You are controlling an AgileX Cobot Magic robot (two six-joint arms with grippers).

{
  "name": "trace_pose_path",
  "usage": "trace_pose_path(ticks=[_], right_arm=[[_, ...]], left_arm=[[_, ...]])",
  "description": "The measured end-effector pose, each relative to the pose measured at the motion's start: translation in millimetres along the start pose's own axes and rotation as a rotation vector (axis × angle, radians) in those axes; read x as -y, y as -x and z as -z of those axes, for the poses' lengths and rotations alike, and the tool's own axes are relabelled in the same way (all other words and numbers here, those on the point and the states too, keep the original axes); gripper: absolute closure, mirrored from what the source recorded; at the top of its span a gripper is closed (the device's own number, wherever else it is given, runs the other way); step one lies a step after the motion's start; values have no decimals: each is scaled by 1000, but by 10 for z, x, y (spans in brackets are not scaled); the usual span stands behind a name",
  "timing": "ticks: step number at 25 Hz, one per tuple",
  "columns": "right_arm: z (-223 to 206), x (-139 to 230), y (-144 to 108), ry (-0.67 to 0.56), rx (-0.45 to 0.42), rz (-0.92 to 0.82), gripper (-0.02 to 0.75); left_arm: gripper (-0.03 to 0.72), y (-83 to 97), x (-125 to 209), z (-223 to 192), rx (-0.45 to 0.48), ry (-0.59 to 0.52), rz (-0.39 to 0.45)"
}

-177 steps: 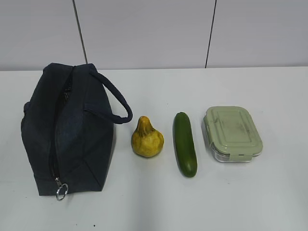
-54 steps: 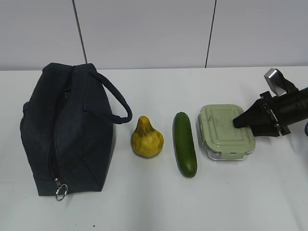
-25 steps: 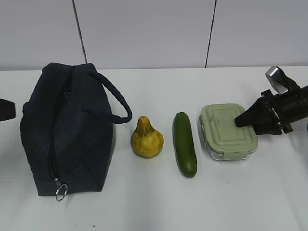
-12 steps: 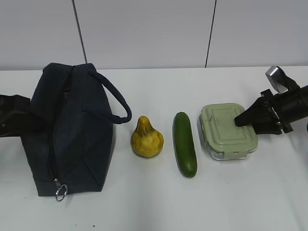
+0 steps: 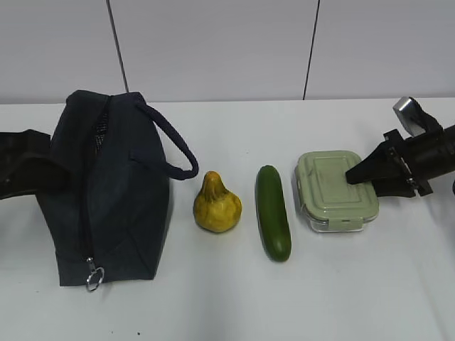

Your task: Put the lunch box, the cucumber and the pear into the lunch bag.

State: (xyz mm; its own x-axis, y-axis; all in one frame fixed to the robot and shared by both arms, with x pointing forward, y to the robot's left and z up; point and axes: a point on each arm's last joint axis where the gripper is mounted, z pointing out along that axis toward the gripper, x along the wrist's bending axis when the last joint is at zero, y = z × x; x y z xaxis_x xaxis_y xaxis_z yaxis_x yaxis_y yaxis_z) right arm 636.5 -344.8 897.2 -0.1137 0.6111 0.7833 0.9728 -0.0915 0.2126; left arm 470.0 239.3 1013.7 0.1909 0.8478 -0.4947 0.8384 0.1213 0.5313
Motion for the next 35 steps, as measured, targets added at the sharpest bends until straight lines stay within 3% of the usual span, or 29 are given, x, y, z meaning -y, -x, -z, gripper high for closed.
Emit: trace_pose_path(ticks=[9, 18, 25, 30, 35], right_arm=[[112, -77, -138, 75, 21, 8, 358], [351, -198, -517, 217, -38, 15, 358], [420, -254, -1036, 293, -114, 86, 358], [137, -255, -1518, 237, -177, 190, 358], [-241, -230, -2099, 180, -293, 289, 358]], left_arm=[[704, 20, -1, -202, 137, -41, 86], [705, 17, 7, -247, 162, -57, 61], [705, 18, 4, -246, 162, -56, 59], [705, 18, 4, -246, 162, -56, 58], [706, 18, 4, -246, 163, -56, 57]])
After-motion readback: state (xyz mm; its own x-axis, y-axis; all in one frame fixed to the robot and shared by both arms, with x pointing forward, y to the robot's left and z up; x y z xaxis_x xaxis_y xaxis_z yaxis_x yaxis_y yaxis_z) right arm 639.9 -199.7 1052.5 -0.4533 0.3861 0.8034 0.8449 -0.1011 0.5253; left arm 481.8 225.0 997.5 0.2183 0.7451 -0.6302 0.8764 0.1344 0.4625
